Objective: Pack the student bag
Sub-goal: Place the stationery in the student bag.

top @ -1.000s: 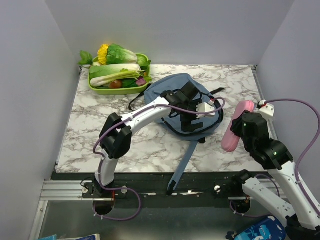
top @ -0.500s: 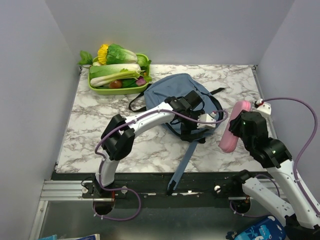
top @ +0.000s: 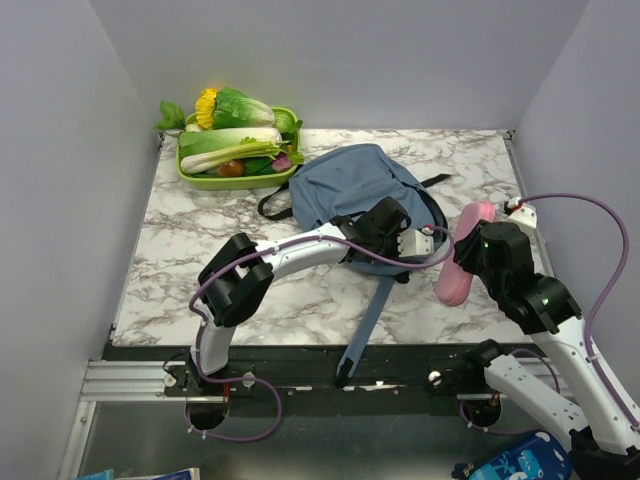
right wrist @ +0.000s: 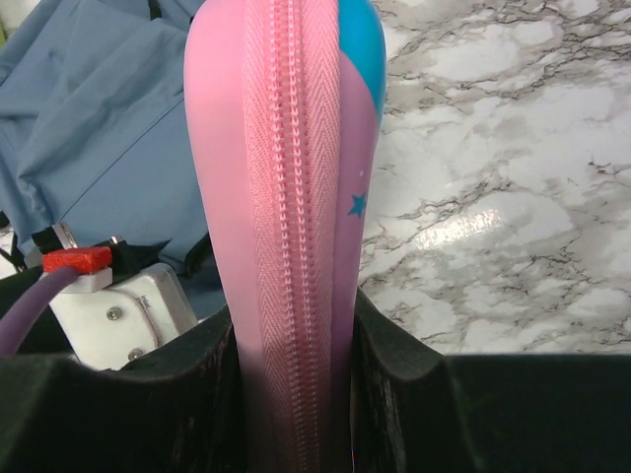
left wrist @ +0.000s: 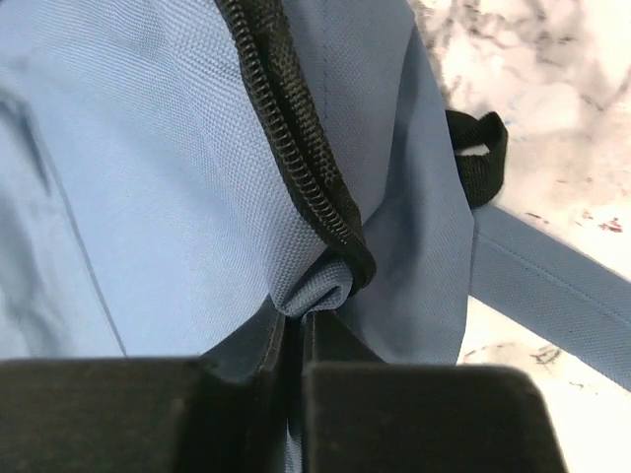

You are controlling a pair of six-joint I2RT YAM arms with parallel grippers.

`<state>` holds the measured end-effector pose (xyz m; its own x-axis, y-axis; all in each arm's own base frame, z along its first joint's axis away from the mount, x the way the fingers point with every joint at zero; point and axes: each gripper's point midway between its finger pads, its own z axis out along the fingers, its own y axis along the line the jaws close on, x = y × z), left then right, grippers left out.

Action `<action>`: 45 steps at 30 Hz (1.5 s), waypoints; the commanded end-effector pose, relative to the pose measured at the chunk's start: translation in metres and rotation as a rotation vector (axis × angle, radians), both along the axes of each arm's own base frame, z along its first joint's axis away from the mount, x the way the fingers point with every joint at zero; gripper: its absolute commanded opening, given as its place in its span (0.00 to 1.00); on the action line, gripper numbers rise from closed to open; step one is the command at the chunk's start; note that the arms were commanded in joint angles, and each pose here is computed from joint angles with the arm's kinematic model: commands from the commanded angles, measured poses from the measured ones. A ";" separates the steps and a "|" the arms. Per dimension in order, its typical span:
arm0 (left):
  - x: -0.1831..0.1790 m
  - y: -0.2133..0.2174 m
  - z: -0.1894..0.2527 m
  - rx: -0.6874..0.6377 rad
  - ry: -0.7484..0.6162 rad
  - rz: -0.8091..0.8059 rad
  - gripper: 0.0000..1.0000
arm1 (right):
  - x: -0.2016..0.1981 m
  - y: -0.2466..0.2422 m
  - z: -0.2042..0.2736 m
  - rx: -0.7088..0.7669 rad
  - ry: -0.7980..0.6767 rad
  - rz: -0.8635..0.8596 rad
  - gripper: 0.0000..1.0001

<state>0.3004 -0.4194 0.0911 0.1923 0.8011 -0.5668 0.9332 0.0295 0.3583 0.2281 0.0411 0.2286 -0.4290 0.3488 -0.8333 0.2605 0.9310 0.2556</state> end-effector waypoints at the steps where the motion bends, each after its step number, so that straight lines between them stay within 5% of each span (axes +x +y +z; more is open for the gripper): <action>1: 0.030 0.000 0.057 -0.082 -0.134 0.092 0.00 | 0.004 0.006 0.008 0.039 -0.038 0.013 0.15; 13: 0.028 0.015 0.149 -0.226 0.030 0.146 0.00 | 0.014 0.027 -0.010 0.096 -0.002 0.066 0.14; 33: -0.046 0.021 0.103 -0.117 0.460 -0.096 0.20 | 0.022 0.042 -0.039 0.115 0.050 0.108 0.12; 36: -0.052 0.019 0.106 -0.124 0.484 -0.129 0.38 | 0.020 0.041 -0.043 0.119 0.056 0.106 0.12; 45: -0.029 0.005 0.116 -0.173 0.426 -0.063 0.34 | 0.018 0.043 -0.050 0.133 0.073 0.110 0.11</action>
